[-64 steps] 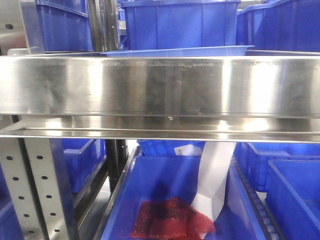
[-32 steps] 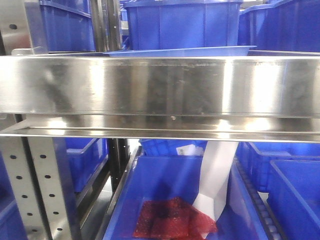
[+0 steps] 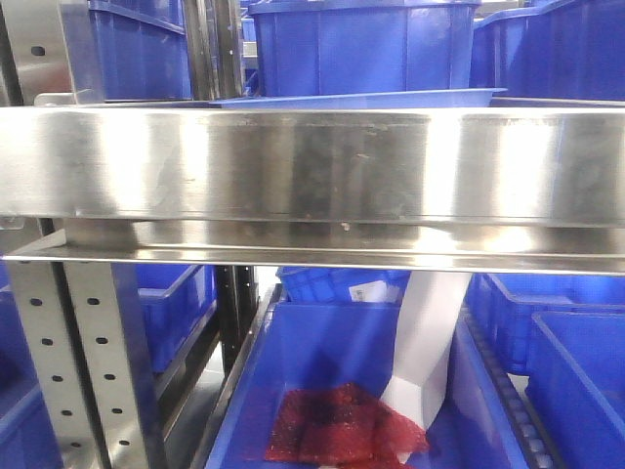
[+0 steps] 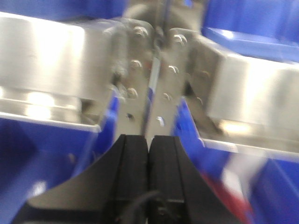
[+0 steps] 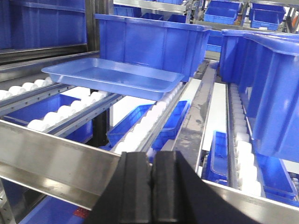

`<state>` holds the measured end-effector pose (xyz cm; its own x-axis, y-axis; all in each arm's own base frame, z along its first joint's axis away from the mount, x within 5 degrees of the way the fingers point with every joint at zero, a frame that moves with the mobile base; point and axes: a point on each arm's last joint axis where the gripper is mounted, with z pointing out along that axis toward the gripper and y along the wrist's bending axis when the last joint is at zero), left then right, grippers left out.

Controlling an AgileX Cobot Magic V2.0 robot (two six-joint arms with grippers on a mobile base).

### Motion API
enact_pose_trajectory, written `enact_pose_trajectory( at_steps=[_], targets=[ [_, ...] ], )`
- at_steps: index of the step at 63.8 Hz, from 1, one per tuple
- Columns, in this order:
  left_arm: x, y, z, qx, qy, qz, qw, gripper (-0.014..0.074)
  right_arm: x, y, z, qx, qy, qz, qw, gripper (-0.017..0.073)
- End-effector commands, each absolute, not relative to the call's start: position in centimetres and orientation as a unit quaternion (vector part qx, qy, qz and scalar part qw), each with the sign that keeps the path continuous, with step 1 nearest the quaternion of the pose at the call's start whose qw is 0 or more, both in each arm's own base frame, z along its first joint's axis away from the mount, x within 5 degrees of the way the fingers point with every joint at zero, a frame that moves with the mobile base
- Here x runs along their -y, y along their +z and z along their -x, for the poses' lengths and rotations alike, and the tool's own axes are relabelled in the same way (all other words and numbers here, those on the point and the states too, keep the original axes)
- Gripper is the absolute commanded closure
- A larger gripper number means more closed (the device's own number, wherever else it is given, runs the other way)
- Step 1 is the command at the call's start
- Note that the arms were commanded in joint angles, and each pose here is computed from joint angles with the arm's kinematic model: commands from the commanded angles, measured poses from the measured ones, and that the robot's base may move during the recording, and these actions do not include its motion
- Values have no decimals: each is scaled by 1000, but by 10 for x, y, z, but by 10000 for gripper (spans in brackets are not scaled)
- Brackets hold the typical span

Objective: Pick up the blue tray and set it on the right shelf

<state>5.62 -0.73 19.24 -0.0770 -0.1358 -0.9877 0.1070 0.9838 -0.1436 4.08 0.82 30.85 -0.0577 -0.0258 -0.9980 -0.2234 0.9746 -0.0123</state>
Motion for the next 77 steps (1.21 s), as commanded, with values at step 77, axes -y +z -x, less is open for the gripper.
enact_pose_trajectory(
  at_steps=[77],
  targets=[
    [4,197,-56,-678,-85,24,730,642,-1,281,-48,-653,-4,2,758,502]
  ],
)
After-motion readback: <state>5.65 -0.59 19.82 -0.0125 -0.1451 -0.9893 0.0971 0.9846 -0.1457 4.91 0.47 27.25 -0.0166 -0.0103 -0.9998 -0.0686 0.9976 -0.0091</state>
